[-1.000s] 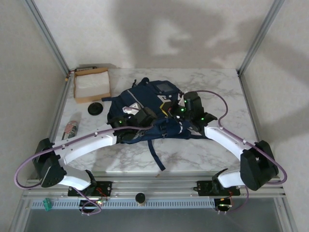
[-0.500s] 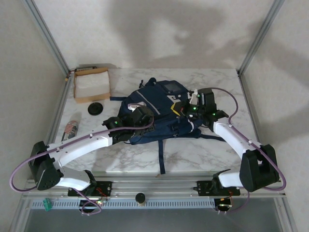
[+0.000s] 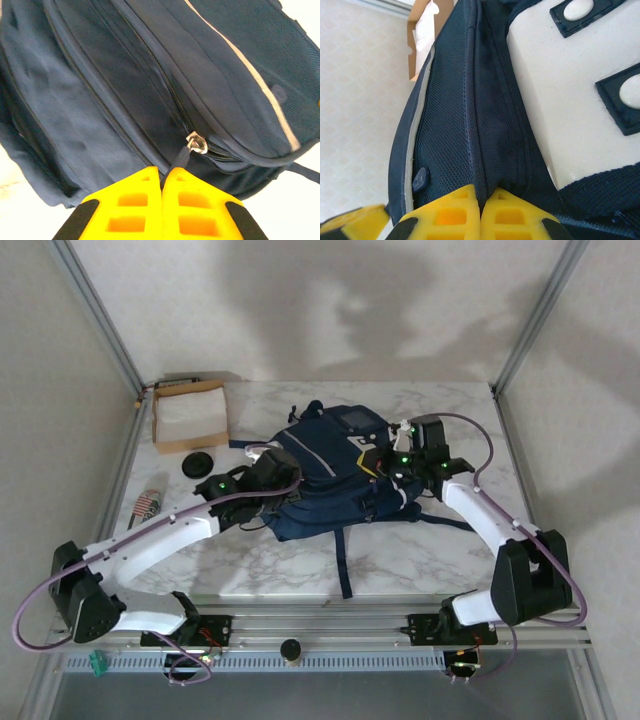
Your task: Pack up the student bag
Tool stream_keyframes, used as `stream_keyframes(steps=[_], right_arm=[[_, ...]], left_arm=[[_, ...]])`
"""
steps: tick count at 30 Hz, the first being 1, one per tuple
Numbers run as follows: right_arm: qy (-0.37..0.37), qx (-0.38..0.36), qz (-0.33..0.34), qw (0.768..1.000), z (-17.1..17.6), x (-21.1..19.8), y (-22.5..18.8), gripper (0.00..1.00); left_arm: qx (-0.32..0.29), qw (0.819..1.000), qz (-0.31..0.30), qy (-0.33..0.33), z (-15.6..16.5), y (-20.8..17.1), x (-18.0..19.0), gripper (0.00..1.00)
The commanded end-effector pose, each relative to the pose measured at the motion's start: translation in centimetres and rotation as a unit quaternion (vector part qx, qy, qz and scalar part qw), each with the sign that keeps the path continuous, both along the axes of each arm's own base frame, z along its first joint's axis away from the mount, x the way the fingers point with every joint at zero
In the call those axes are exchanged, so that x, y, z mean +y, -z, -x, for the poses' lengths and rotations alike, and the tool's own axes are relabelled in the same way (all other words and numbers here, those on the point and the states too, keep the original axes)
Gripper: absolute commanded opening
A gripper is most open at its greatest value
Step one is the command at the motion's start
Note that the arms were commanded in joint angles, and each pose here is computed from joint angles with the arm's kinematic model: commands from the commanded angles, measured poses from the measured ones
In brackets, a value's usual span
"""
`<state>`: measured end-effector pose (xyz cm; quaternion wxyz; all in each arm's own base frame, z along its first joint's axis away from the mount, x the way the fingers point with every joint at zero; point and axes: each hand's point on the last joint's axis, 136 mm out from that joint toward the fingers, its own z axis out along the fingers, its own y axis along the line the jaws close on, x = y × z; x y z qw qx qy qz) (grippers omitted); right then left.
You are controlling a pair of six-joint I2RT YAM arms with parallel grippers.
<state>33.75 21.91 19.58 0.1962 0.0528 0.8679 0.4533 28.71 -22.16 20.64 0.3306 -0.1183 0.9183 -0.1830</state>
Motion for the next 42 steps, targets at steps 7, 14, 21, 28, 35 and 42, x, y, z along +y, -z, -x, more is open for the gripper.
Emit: stream_keyframes(steps=[7, 14, 21, 28, 35, 42], right_arm=[[0.039, -0.033, 0.031, 0.998, -3.0, -2.4, -1.2, 0.22], [0.056, 0.031, 0.007, 0.998, 1.1, -1.3, 0.5, 0.54], [0.063, 0.069, -0.065, 0.993, 5.2, 5.4, -1.3, 0.64], [0.128, 0.076, -0.112, 0.983, 4.4, 8.0, -2.0, 0.54], [0.201, 0.071, -0.102, 0.972, 3.4, 8.2, -1.2, 0.47], [0.248, 0.045, -0.099, 0.963, 1.8, 8.9, -1.9, 0.25]], left_arm=[[-0.062, 0.994, -0.046, 0.080, -2.2, 1.3, -0.3, 0.00], [-0.080, 0.992, 0.008, 0.101, -2.5, 1.3, -2.6, 0.00], [-0.087, 0.990, -0.002, 0.109, -2.0, 1.4, -2.1, 0.00], [-0.088, 0.988, 0.000, 0.124, -1.9, 1.6, -2.6, 0.00], [-0.094, 0.987, -0.006, 0.133, -1.9, 1.4, -2.7, 0.00], [-0.093, 0.986, -0.004, 0.135, -1.9, 1.7, -2.8, 0.00]])
